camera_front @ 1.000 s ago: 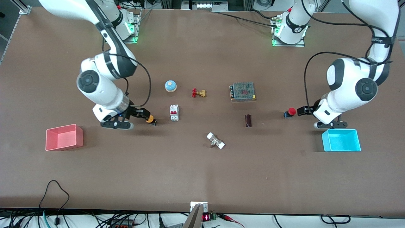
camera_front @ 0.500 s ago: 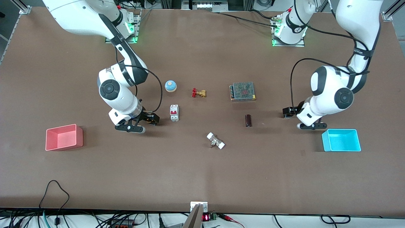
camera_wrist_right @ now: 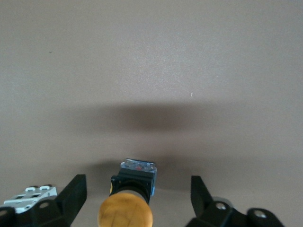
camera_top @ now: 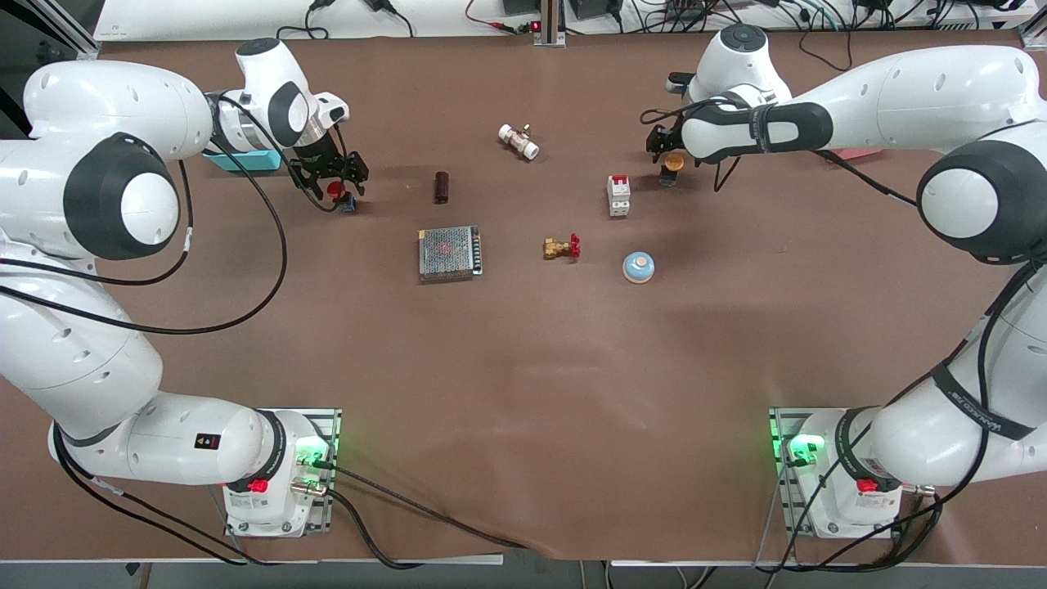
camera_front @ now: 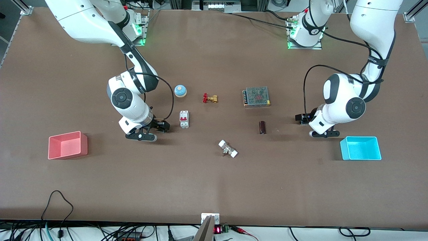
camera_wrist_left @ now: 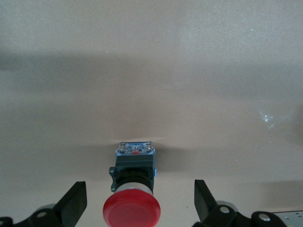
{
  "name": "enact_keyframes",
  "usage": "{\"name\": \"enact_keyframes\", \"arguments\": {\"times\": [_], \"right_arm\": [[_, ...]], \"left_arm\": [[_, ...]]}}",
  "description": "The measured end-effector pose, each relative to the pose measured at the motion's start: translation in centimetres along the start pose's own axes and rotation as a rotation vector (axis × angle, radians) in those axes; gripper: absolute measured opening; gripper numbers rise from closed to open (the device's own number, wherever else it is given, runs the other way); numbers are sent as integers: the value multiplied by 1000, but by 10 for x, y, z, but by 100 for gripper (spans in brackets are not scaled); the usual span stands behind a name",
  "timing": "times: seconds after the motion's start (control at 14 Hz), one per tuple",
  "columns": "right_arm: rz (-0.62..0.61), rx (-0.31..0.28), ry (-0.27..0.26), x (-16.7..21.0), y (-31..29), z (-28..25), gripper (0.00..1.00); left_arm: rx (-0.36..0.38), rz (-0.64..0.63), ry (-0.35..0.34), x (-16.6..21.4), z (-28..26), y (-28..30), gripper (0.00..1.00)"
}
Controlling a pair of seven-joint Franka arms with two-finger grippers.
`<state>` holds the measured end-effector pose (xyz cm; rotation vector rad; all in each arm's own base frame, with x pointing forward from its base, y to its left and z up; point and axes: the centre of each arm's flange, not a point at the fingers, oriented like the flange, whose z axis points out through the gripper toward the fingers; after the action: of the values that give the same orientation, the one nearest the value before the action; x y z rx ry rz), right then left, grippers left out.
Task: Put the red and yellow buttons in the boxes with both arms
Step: 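Close the right gripper on the yellow button while the left gripper grips the red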
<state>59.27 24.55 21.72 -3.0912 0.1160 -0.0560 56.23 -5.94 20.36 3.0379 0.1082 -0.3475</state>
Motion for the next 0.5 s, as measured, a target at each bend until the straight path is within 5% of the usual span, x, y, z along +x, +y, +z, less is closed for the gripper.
{"name": "enact_keyframes", "arguments": {"times": [0.5], "right_arm": [[-29, -11, 4, -2, -4, 9, 80]], "left_arm": [[3, -6, 2, 2, 16, -2, 92]]}}
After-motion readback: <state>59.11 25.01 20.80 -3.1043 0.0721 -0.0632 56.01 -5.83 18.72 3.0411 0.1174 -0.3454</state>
